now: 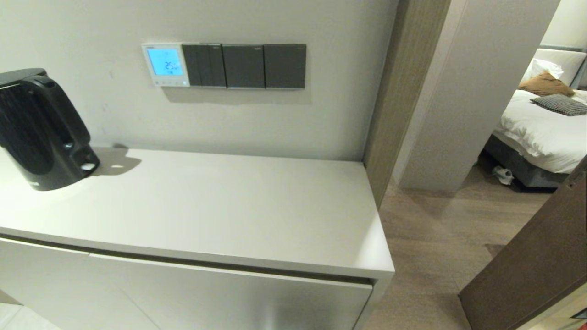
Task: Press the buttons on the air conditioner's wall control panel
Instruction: Turn off the central air conditioner
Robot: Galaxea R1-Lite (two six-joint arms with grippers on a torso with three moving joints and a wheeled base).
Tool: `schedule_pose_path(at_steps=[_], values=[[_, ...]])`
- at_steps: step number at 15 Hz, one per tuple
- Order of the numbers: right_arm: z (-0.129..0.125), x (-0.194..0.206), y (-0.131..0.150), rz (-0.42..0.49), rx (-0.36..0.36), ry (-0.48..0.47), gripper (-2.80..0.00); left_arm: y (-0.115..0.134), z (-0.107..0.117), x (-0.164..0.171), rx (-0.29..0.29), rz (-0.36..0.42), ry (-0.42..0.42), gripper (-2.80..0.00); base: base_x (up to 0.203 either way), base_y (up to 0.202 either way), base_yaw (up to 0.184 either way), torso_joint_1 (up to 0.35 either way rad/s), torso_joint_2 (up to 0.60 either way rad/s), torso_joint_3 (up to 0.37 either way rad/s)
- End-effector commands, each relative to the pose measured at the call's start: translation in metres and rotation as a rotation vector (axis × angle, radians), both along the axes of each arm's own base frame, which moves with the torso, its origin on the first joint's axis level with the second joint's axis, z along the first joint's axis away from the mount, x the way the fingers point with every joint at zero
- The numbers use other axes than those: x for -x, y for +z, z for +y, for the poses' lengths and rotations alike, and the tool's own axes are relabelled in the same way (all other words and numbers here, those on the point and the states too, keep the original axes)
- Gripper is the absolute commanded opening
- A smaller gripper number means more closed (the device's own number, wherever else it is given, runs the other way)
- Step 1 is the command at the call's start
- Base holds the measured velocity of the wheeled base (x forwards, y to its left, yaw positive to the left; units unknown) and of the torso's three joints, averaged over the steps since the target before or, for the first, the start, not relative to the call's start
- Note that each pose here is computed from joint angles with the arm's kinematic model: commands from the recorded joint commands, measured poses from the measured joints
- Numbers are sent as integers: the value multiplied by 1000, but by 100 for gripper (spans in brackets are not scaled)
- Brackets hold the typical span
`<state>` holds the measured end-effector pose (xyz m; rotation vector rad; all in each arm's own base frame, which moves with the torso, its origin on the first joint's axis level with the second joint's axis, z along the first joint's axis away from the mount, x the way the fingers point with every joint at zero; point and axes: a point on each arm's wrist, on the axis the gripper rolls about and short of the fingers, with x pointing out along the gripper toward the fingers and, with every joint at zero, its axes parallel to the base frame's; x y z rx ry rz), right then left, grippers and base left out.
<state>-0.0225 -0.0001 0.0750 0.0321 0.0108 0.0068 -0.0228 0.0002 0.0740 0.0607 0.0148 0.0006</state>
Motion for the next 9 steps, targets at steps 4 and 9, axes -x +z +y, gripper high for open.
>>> schedule_pose_path(at_steps=[4,9], values=[[0,0,0,3,0,1,-280,14,0,3,-17,-59,-1,-280,0,0,0,0,0,0],[0,0,0,3,0,1,-280,67,-2,10,-38,-110,-79,-280,0,0,0,0,0,0]])
